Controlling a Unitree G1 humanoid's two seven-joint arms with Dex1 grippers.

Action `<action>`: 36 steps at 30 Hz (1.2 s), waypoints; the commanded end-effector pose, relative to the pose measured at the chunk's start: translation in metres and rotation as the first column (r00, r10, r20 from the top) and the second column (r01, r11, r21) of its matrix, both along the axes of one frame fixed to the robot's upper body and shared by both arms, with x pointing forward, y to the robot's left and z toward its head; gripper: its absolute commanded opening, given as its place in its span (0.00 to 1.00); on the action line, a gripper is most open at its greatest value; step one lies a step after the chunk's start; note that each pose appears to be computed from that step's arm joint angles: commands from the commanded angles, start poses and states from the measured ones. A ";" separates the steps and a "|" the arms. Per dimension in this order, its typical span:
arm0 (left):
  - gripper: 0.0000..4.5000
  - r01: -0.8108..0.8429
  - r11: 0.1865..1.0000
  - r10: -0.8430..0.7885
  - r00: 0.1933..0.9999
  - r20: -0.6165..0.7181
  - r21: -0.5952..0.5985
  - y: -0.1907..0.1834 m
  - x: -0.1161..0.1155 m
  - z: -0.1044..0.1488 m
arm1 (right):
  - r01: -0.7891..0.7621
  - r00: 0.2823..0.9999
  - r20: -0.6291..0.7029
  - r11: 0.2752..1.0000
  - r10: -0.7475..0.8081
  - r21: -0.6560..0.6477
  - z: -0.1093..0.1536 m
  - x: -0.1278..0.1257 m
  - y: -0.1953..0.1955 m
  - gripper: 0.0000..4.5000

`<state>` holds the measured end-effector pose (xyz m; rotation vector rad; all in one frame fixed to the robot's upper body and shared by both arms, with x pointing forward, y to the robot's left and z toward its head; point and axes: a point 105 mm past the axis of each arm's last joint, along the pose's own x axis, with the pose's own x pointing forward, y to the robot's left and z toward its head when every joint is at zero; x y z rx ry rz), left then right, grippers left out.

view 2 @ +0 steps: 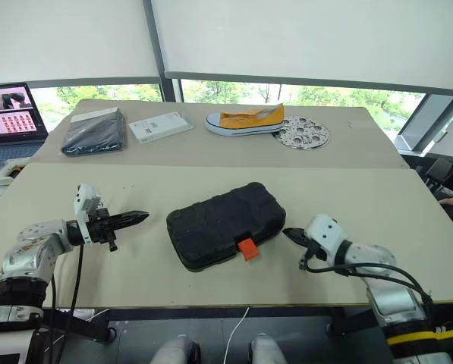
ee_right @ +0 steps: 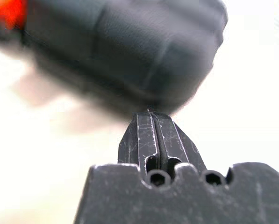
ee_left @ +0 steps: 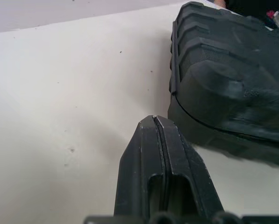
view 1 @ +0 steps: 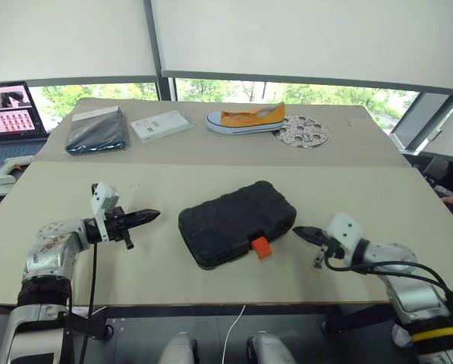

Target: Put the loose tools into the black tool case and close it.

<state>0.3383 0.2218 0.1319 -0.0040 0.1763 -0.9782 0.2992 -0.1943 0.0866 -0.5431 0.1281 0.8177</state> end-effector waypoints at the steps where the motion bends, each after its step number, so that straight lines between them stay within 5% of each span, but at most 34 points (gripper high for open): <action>1: 0.01 0.190 0.981 -0.185 0.975 0.123 -0.031 -0.050 0.006 0.048 | -0.014 0.999 0.033 1.000 0.014 -0.002 0.014 -0.011 -0.003 0.00; 5: 0.01 0.370 0.929 -0.363 0.919 0.151 -0.016 -0.110 0.005 0.059 | -0.007 1.000 0.020 1.000 0.006 0.015 0.011 -0.020 0.000 0.00; 9: 0.01 0.449 0.882 -0.461 0.884 0.072 0.140 -0.156 0.006 0.028 | -0.038 0.999 0.035 0.996 0.035 0.080 0.019 -0.028 0.018 0.00; 15: 0.01 0.439 0.841 -0.444 0.894 -0.062 0.317 -0.160 0.003 -0.032 | -0.141 0.990 0.056 0.974 0.133 0.179 0.039 -0.041 0.051 0.00; 36: 0.01 0.385 0.887 -0.376 0.923 -0.085 0.256 -0.161 0.001 -0.039 | -0.237 0.969 -0.051 0.969 0.240 0.064 -0.010 -0.022 0.094 0.00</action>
